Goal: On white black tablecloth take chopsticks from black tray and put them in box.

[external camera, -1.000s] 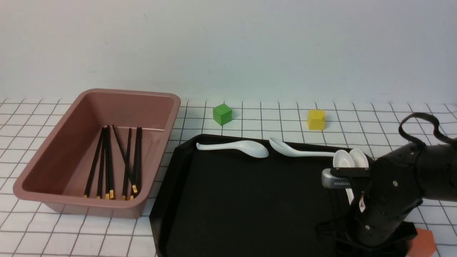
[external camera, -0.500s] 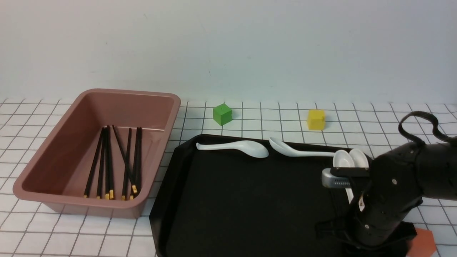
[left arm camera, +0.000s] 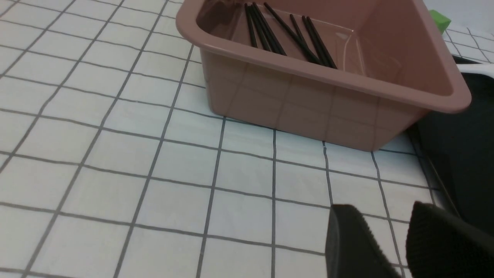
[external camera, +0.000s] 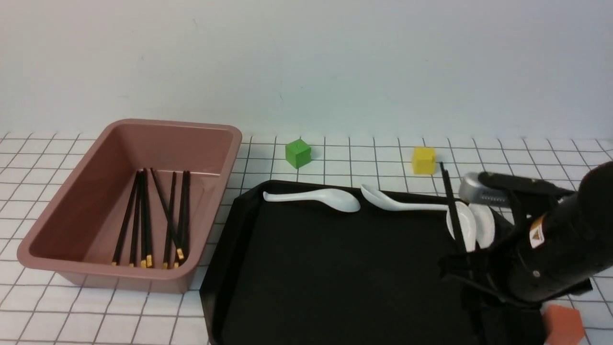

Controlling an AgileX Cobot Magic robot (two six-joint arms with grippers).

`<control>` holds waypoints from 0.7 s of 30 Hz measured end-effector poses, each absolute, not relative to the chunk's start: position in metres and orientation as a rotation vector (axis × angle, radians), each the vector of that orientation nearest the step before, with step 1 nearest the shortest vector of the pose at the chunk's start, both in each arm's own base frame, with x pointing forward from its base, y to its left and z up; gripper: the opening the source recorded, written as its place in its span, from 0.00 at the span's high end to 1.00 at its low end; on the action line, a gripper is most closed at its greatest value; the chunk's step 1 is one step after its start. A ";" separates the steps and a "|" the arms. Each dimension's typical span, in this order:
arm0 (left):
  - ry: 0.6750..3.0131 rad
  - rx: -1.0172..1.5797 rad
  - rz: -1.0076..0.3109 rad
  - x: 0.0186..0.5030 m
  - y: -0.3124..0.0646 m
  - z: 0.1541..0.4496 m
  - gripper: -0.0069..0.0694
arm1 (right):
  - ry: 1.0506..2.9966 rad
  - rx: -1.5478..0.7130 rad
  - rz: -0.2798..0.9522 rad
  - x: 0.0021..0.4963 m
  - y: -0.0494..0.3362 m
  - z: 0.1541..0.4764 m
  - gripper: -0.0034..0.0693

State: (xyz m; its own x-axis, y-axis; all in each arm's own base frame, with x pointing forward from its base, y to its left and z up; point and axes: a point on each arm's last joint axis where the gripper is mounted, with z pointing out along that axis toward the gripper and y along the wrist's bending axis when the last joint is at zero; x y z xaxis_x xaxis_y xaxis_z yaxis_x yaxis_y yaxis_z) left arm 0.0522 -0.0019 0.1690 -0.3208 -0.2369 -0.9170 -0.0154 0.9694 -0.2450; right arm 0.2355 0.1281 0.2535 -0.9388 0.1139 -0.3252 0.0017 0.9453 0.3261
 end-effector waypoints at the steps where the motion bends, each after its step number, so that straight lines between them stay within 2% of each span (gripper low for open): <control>1: 1.888 -0.183 -0.224 0.052 -0.002 0.169 0.60 | 2.689 0.032 0.545 0.237 0.139 0.270 0.80; 3: 1.888 -0.183 -0.224 0.052 -0.002 0.169 0.60 | 2.630 -0.024 0.604 0.240 0.149 0.284 0.80; 4: 1.888 -0.183 -0.224 0.052 -0.002 0.169 0.60 | 2.528 -0.141 0.695 0.243 0.173 0.308 0.80; 5: 1.888 -0.183 -0.224 0.052 -0.002 0.169 0.60 | 2.482 -0.189 0.725 0.246 0.182 0.317 0.80; 9: 1.888 -0.183 -0.224 0.052 -0.002 0.169 0.60 | 2.379 -0.375 0.815 0.254 0.233 0.337 0.80; 10: 1.888 -0.183 -0.224 0.052 -0.002 0.169 0.60 | 2.365 -0.422 0.833 0.257 0.253 0.336 0.80; 11: 1.888 -0.183 -0.224 0.052 -0.002 0.169 0.60 | 2.364 -0.429 0.835 0.259 0.255 0.336 0.80; 12: 1.888 -0.183 -0.224 0.052 -0.002 0.169 0.60 | 2.354 -0.484 0.852 0.268 0.284 0.329 0.80; 13: 1.888 -0.183 -0.224 0.052 -0.002 0.169 0.60 | 2.352 -0.493 0.851 0.269 0.287 0.328 0.80; 15: 1.888 -0.183 -0.224 0.052 -0.002 0.169 0.60 | 2.330 -0.559 0.856 0.287 0.326 0.313 0.80; 21: 1.888 -0.183 -0.224 0.052 -0.002 0.169 0.60 | 2.235 -0.651 0.856 0.328 0.385 0.287 0.80</control>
